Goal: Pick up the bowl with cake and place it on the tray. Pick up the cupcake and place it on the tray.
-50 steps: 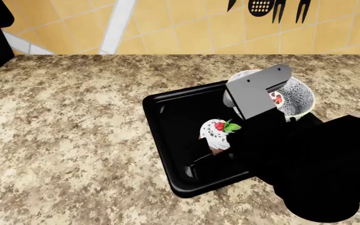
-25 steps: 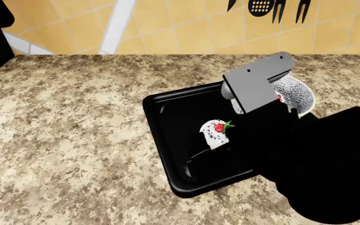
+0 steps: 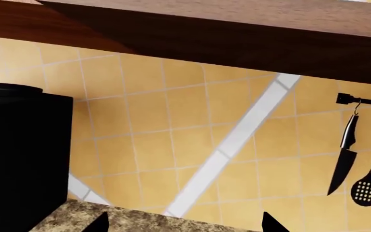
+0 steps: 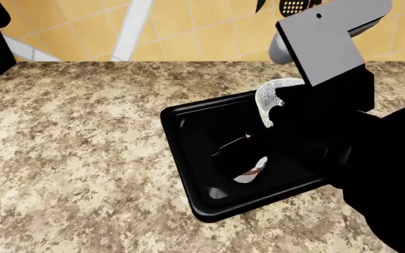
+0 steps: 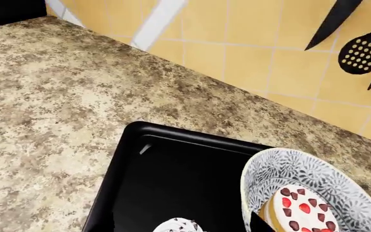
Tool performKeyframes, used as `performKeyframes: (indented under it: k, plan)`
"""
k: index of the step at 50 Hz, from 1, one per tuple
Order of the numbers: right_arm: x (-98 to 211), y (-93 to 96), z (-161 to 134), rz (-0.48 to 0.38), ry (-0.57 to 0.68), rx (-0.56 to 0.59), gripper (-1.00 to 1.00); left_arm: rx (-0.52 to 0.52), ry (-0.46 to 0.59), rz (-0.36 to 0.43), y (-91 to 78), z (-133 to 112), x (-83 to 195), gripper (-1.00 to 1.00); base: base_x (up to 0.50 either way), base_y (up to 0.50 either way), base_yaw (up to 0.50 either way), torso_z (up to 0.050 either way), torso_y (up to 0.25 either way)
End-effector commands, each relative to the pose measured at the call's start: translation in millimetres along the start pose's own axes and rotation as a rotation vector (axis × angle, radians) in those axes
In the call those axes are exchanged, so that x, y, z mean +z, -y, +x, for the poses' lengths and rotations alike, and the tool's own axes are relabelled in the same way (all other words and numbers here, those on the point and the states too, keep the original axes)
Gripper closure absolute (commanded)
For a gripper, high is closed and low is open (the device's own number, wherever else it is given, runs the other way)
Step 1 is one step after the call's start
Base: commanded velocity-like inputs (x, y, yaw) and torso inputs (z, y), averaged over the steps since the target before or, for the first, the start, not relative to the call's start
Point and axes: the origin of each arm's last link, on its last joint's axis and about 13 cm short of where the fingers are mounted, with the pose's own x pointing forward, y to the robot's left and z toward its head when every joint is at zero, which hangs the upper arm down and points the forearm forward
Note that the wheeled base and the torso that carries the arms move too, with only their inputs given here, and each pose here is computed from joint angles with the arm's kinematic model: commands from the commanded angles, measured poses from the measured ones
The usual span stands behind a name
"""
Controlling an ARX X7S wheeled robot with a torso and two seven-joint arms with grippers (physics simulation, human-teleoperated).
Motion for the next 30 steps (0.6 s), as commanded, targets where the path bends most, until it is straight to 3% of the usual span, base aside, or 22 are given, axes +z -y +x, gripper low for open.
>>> performKeyframes:
  k: [1, 12, 16, 23, 30]
  plan:
    - [14, -1.5, -39, 0.005, 0.155, -0.089, -1.0, -0.009, 0.025, -0.013, -0.5, -7, 6, -1.0, 0.0, 0.0, 0.0, 0.0, 0.0]
    - [20, 2.9, -96, 0.01, 0.423, -0.332, -1.0, -0.062, 0.085, -0.045, 0.2, -24, 18, -1.0, 0.0, 0.0, 0.0, 0.0, 0.0]
    - [24, 4.0, -114, -0.049, 0.509, -0.412, -1.0, -0.049, 0.135, -0.08, -2.5, -29, 26, -1.0, 0.0, 0.0, 0.0, 0.0, 0.0]
    - [33, 21.1, -138, -0.114, 0.722, -0.529, -1.0, -0.031, 0.308, -0.178, -10.2, -41, 47, -1.0, 0.0, 0.0, 0.0, 0.0, 0.0]
    - [38, 26.1, -153, -0.181, 0.899, -0.582, -1.0, -0.013, 0.468, -0.241, -15.0, -53, 63, -1.0, 0.0, 0.0, 0.0, 0.0, 0.0]
